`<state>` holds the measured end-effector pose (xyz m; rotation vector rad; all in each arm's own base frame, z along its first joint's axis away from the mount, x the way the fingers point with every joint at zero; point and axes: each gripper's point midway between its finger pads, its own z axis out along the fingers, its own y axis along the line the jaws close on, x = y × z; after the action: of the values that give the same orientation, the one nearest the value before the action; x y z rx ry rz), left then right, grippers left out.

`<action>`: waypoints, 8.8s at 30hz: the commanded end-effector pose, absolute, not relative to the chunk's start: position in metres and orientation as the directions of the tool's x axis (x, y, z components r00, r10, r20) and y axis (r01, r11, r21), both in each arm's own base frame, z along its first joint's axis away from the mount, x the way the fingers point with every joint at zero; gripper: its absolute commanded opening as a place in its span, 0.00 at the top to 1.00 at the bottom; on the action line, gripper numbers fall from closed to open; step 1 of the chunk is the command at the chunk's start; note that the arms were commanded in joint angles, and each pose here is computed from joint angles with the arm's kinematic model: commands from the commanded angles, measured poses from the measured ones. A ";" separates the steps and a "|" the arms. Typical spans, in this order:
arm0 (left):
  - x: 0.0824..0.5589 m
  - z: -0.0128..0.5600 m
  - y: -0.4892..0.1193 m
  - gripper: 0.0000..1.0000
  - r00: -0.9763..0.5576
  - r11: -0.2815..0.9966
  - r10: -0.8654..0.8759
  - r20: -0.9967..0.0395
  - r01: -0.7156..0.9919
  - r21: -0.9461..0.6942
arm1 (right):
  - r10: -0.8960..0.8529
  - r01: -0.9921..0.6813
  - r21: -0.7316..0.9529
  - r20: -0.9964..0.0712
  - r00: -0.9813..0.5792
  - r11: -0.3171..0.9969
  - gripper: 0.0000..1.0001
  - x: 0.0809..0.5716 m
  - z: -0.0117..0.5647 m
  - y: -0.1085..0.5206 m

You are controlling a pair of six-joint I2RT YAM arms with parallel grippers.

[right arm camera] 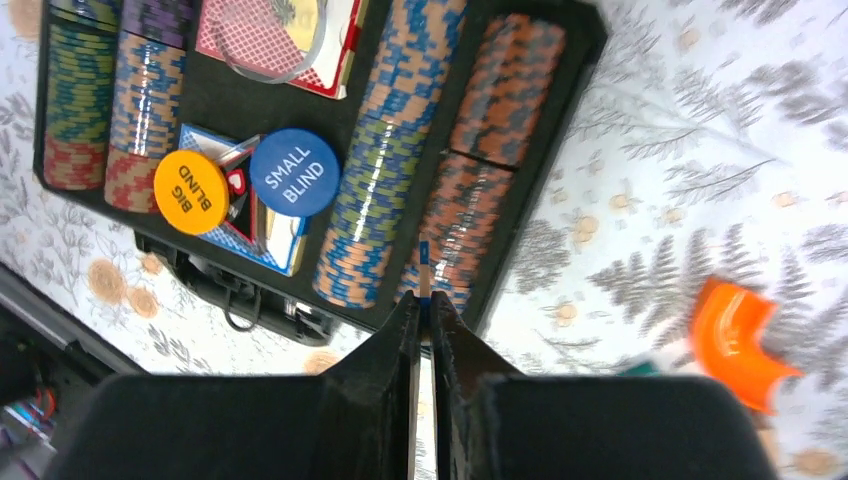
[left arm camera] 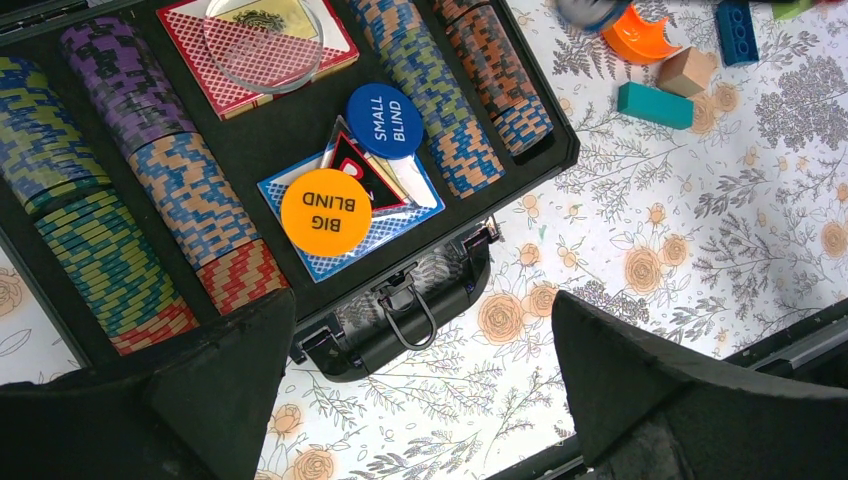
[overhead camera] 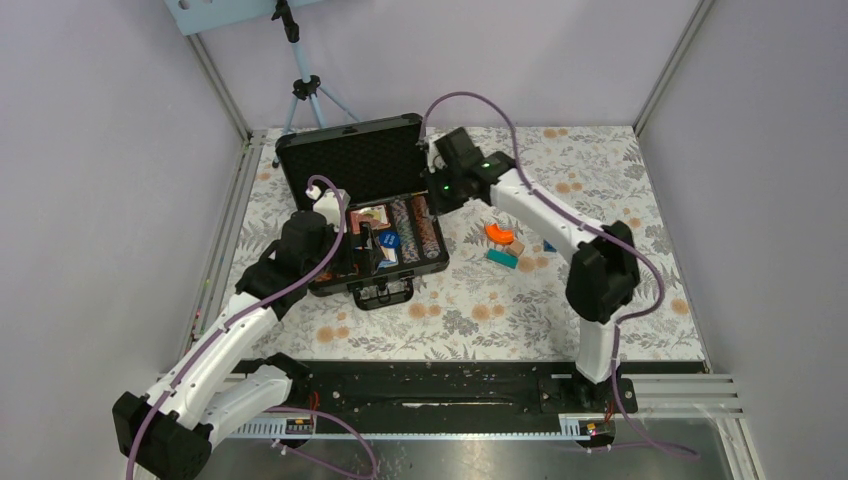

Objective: Pack up texas hold em set

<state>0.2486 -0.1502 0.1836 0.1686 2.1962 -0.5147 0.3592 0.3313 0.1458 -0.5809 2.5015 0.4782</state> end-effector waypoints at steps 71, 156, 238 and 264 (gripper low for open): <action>0.258 0.189 -0.146 0.01 -0.615 0.913 -0.062 -0.786 0.283 -0.294 | -0.797 -0.947 -0.167 -0.512 0.320 -0.273 1.00 0.333 0.089 0.324; 0.242 0.275 -0.107 0.01 -0.405 0.931 -0.224 -0.887 0.182 -0.318 | -0.152 -0.781 0.012 -0.979 -0.135 0.624 0.35 0.393 0.324 0.365; 0.201 0.259 -0.090 0.01 -0.477 0.894 -0.372 -0.796 0.045 -0.445 | -0.043 -0.274 0.157 -0.796 -0.604 0.949 0.01 0.333 0.244 0.230; 0.238 0.193 -0.115 0.07 -0.545 0.873 -0.411 -0.730 -0.006 -0.487 | 0.310 -0.268 0.698 -0.583 -0.751 0.664 0.35 0.239 0.154 0.327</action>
<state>0.2177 -0.1077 0.1708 -0.3103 2.1748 -0.5057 0.2263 0.2939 0.1242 -0.0936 2.3576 0.8462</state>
